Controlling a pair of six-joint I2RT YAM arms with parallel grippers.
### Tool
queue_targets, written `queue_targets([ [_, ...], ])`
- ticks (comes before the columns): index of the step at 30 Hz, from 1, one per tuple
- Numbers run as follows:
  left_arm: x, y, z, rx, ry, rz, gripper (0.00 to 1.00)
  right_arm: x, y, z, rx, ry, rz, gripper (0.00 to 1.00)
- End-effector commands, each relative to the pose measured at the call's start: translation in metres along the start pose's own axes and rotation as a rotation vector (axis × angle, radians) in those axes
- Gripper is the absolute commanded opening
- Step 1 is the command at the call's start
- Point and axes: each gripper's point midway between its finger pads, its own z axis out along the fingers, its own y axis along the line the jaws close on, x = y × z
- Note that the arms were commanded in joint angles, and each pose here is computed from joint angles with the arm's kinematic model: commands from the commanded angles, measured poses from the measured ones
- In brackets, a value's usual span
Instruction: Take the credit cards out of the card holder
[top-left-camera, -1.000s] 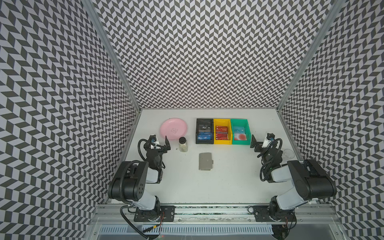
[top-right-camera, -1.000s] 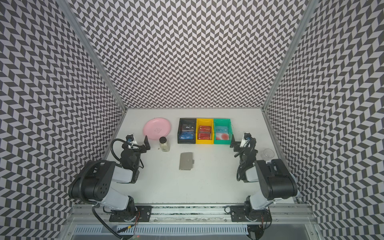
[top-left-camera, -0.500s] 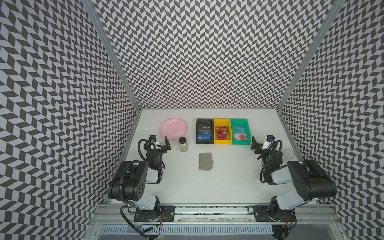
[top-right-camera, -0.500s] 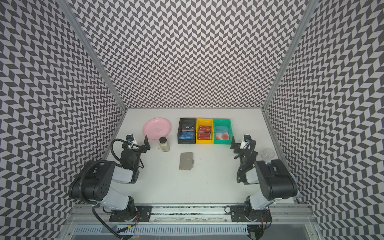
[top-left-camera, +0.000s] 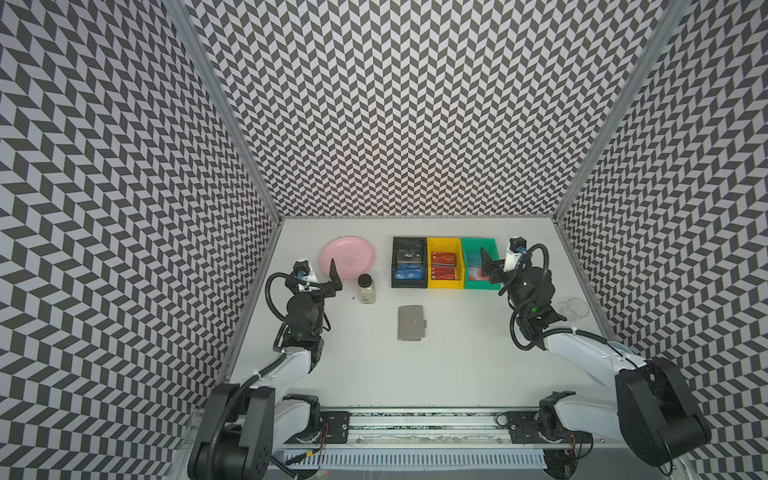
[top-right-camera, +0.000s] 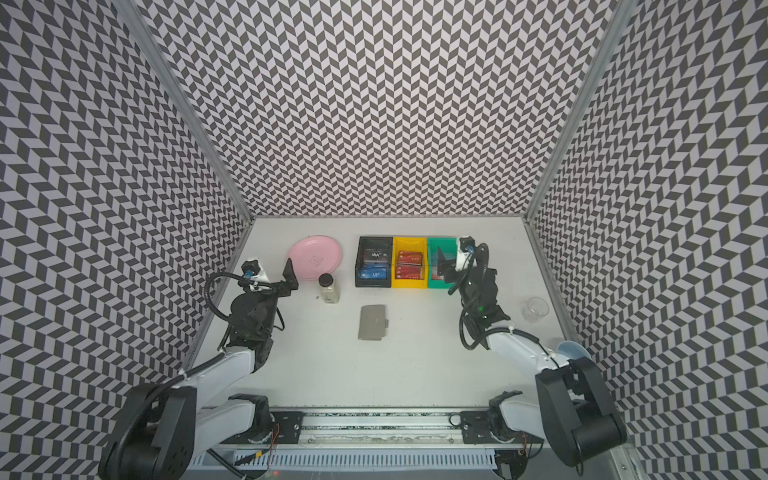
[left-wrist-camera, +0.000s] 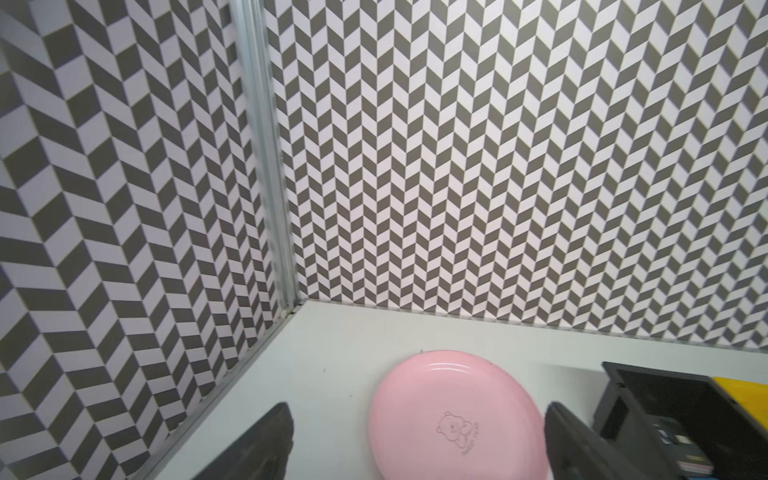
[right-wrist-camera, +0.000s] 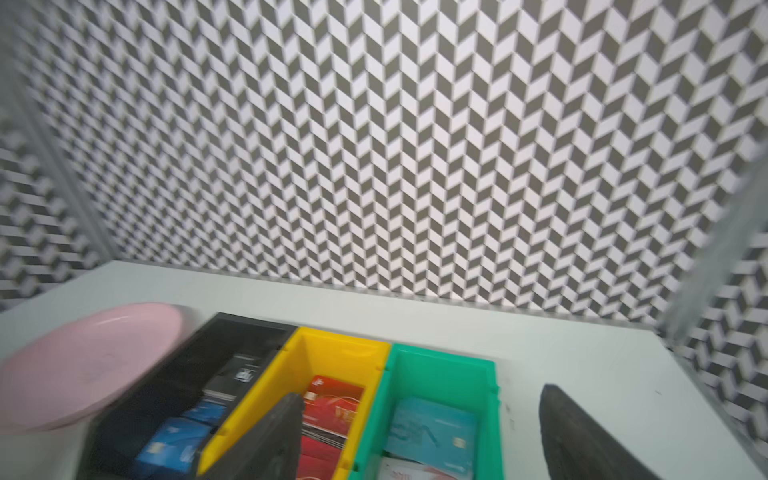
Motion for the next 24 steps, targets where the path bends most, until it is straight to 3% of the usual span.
queue_targets([
  [1, 0.025, -0.029, -0.009, 0.082, 0.176, -0.050, 0.93, 0.048, 0.052, -0.013, -0.235, 0.282, 0.093, 0.86],
  [5, 0.046, -0.061, -0.023, 0.194, 0.319, -0.177, 0.89, 0.069, 0.106, -0.036, -0.466, 0.415, 0.198, 0.82],
  [10, 0.077, -0.090, -0.049, 0.312, 0.489, -0.295, 0.84, 0.085, 0.148, -0.058, -0.615, 0.518, 0.276, 0.79],
  [16, 0.110, -0.116, -0.080, 0.415, 0.676, -0.387, 0.82, 0.111, 0.167, -0.059, -0.662, 0.641, 0.319, 0.76],
  [24, 0.134, -0.139, -0.094, 0.504, 0.864, -0.429, 0.78, 0.146, 0.178, -0.055, -0.669, 0.775, 0.348, 0.70],
])
